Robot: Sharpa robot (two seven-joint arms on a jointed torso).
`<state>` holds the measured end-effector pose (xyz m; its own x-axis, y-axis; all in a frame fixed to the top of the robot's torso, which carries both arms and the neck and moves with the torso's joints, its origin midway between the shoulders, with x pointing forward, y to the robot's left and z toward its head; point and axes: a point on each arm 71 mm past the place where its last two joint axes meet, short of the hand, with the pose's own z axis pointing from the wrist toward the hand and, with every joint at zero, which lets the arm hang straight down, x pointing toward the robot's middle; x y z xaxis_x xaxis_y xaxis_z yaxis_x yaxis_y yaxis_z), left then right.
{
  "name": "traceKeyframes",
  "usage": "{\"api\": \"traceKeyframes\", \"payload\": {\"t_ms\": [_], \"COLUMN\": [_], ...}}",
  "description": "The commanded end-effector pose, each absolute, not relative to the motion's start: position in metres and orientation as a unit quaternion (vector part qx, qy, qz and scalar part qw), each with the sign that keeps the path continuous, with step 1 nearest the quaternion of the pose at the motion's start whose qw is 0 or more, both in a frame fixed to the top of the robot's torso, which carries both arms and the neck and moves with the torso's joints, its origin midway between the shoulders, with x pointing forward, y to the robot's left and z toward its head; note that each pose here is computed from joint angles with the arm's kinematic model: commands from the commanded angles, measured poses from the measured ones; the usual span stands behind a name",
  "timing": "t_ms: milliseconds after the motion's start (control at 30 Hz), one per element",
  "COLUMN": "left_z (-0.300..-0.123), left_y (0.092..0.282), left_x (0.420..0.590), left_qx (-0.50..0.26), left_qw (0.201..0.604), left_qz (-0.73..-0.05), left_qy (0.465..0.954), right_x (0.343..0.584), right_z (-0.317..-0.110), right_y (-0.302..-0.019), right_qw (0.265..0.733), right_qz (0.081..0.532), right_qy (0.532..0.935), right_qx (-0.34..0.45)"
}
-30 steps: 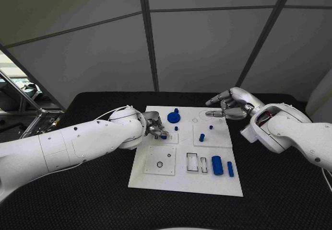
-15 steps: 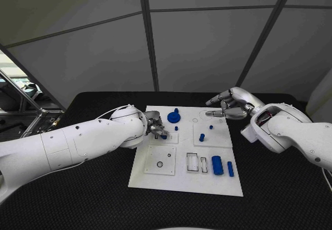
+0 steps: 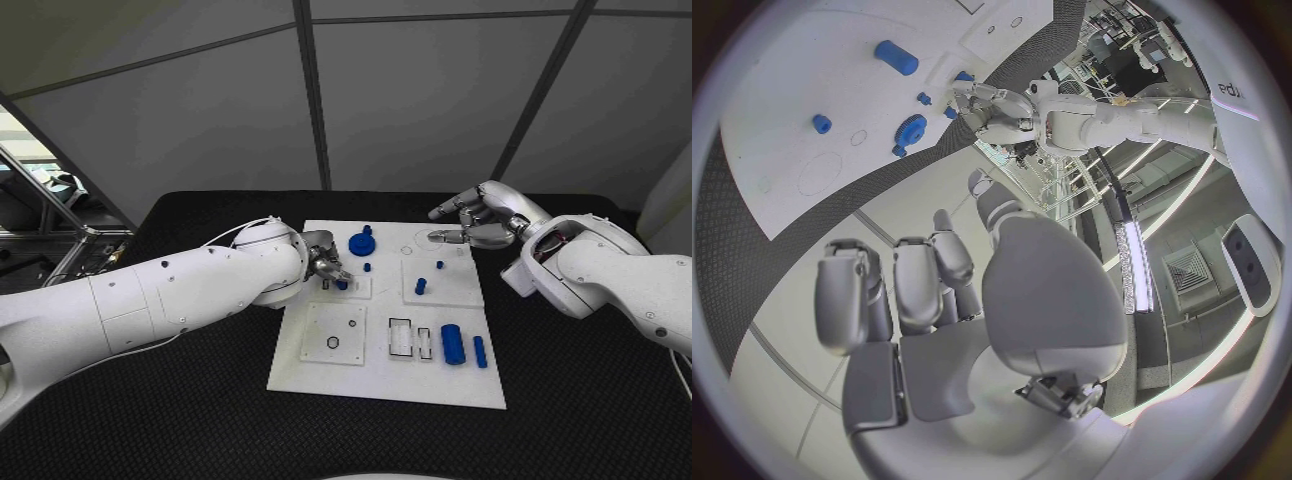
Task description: Assemble the parts on the task board
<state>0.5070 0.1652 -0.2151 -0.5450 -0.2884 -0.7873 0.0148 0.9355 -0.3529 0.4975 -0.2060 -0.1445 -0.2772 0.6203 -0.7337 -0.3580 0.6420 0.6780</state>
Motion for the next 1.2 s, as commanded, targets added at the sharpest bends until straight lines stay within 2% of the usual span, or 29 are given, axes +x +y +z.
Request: {"api": "traceKeyframes", "payload": {"t_ms": [33,967,1200], "left_z": [-0.221,-0.220,-0.211], "left_y": [0.165,0.165,0.164], "left_x": [0.505,0.507,0.510], "left_qx": [-0.074,-0.085,-0.094], "left_qw": [0.453,0.460,0.471], "left_qz": [-0.151,-0.148,-0.161], "left_qy": [0.875,0.871,0.863], "right_x": [0.497,0.499,0.499], "right_z": [-0.143,-0.143,-0.143], "right_y": [-0.205,-0.206,-0.207], "right_qw": [0.593,0.595,0.596], "right_qz": [0.416,0.415,0.414], "right_qy": [0.683,0.682,0.682], "right_qx": [0.091,0.092,0.093]}}
